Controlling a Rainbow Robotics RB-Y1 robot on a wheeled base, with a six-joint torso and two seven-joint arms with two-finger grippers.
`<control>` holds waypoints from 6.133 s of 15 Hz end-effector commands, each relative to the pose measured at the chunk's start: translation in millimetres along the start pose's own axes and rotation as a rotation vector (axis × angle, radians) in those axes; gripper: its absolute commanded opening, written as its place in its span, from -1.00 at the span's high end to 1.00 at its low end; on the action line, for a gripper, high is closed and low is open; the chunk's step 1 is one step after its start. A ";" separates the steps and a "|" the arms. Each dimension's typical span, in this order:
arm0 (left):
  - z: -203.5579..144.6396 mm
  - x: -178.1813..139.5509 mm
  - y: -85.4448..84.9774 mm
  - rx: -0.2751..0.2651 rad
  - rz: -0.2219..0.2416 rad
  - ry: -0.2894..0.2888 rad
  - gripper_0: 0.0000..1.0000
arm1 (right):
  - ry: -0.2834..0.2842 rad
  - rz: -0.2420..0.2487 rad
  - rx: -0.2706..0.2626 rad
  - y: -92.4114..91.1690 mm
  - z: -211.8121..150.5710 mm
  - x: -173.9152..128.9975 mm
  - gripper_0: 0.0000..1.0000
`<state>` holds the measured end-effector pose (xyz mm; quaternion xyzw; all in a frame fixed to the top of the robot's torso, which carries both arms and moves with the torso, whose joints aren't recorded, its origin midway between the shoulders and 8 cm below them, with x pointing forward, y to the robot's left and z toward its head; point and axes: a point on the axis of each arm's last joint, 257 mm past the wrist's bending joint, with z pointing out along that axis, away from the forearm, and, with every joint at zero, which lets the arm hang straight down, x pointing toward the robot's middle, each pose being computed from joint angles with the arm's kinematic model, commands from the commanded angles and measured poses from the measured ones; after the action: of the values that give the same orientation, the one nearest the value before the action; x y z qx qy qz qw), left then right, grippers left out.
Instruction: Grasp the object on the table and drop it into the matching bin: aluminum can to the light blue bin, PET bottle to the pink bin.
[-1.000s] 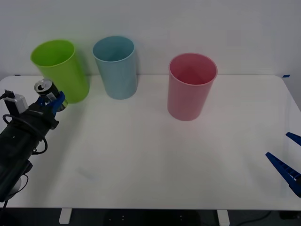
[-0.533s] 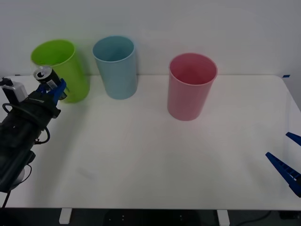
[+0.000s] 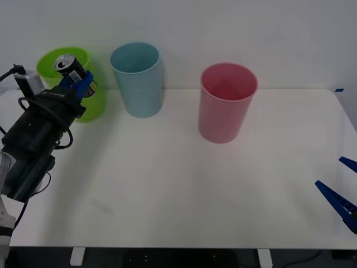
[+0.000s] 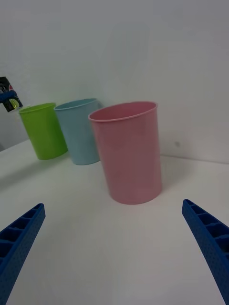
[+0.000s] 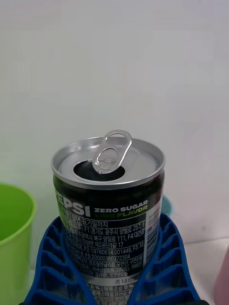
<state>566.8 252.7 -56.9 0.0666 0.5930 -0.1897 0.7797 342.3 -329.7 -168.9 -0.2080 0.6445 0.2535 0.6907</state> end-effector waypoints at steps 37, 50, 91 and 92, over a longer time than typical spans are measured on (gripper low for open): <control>203.7 4.8 -35.4 -0.157 0.209 0.093 0.73 | 0.000 0.000 0.000 0.0 0.0 0.0 -1.00; 203.6 5.4 -37.4 -0.146 0.199 0.093 -1.00 | 0.000 0.000 0.000 0.0 0.0 0.0 -1.00; -145.6 -22.4 93.4 0.070 0.207 0.176 -1.00 | 0.000 0.000 0.000 0.0 0.0 0.0 -1.00; -159.2 -22.4 97.5 0.075 0.230 0.199 -1.00 | 0.000 0.000 0.000 0.0 0.0 0.0 -1.00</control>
<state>463.2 393.7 -89.7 0.1738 0.6435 -0.1193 0.7359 342.2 -329.7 -168.9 -0.2079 0.6446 0.2534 0.6907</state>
